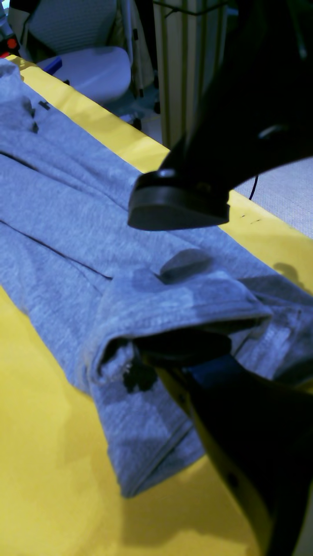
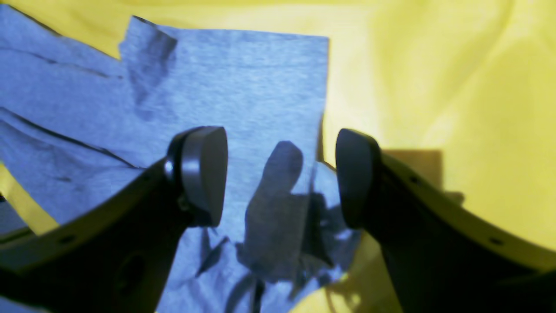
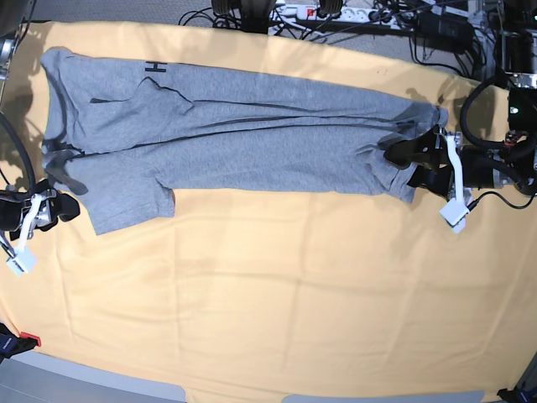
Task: Layout the t-shirt on the table in an organized manner, then fold the t-shirt properly
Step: 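Lower the folded hem onto the t-shirt and release with the right gripper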
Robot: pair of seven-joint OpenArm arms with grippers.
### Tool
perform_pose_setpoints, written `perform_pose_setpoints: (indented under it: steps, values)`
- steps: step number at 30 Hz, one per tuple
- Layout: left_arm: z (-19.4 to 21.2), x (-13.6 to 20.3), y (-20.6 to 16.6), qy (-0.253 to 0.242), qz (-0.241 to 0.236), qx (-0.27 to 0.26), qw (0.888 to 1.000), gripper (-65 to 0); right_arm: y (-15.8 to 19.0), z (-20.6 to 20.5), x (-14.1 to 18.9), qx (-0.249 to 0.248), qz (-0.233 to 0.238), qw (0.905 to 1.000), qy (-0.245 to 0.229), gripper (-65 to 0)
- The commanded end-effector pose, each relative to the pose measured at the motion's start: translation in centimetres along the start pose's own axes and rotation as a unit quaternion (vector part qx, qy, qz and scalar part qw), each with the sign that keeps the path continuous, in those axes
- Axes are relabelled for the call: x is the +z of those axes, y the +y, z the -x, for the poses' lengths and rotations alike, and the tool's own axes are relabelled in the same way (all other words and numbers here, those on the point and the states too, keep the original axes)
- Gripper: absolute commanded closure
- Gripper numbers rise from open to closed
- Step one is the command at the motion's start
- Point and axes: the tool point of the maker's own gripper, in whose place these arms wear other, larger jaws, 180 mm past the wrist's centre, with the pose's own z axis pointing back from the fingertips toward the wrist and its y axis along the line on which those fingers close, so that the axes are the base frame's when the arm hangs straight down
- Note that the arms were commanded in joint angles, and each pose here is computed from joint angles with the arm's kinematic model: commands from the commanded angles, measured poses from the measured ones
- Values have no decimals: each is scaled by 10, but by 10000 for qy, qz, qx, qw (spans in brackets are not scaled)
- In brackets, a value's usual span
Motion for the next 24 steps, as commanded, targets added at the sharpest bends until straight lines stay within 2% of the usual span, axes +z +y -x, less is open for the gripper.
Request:
perform_pose_setpoints:
  steps: [1, 5, 8, 14, 16, 20, 24]
  values:
    - [-14, 9, 0, -173, -39, -164, 9997, -371, -4, -11, 7, 89, 91, 9995, -289, -407]
    - [-15, 10, 0, -173, -41, -166, 9997, -371, -9, 4, -25, 54, 515, 9979, -388, -407]
    - [-15, 10, 0, -174, -40, -165, 9997, -371, -17, 11, -43, -204, 840, 9955, -379, -407]
    - [-15, 8, -1, -191, -20, -156, 9997, -371, -8, 11, -68, -770, 695, 9925, -648, -407]
    - [-15, 8, -1, -199, -14, -152, 9997, -371, -3, 13, -78, -790, 626, 9928, -649, -407]
    - [-15, 7, -1, -199, -12, -150, 9997, -371, -3, 18, -94, -843, 818, 9911, -633, -407]
    - [-15, 7, -1, -199, -12, -150, 9997, -371, 13, 20, -101, -704, 454, 9948, -577, -407]
